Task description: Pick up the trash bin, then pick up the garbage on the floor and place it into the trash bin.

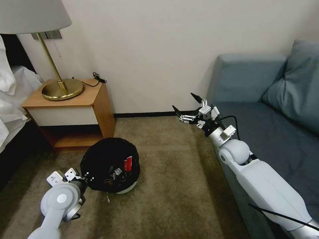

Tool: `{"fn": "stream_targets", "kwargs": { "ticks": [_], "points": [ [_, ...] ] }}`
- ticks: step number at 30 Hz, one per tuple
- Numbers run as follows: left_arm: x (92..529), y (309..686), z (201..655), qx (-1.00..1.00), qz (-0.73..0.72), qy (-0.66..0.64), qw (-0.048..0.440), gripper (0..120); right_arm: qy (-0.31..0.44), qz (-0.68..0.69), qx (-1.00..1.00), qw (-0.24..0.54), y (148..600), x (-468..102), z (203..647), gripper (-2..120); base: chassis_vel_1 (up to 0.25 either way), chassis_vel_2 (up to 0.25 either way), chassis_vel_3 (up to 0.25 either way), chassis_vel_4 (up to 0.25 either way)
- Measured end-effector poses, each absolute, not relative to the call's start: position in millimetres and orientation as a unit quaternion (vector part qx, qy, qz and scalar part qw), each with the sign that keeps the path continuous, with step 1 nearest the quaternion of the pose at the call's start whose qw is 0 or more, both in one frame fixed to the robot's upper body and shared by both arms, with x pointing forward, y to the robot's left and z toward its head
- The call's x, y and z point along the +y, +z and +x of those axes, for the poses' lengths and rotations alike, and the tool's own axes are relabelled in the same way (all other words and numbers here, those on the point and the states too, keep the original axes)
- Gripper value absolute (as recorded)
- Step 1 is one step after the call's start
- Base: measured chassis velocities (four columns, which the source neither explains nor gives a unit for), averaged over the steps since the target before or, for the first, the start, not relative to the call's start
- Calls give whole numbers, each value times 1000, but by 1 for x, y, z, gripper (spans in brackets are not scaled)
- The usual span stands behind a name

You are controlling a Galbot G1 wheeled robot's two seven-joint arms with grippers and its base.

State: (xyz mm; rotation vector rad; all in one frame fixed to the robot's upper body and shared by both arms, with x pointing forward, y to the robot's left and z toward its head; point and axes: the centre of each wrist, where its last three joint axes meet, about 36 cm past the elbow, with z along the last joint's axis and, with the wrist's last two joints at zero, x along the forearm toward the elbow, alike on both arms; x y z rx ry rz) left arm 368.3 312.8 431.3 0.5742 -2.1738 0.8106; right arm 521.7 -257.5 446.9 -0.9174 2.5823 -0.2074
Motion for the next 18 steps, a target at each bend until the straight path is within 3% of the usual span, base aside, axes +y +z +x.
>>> {"fn": "stream_targets", "kwargs": {
  "ticks": [14, 18],
  "points": [
    [315, 413, 373, -842, 234, 298, 384, 0, -79, -334, 921, 185, 431, -262, 509, 100, 0, 0, 0, 0],
    [316, 414, 373, -842, 234, 297, 385, 11, -82, -337, 920, 183, 428, -262, 508, 100, 0, 0, 0, 0]
  ]
}}
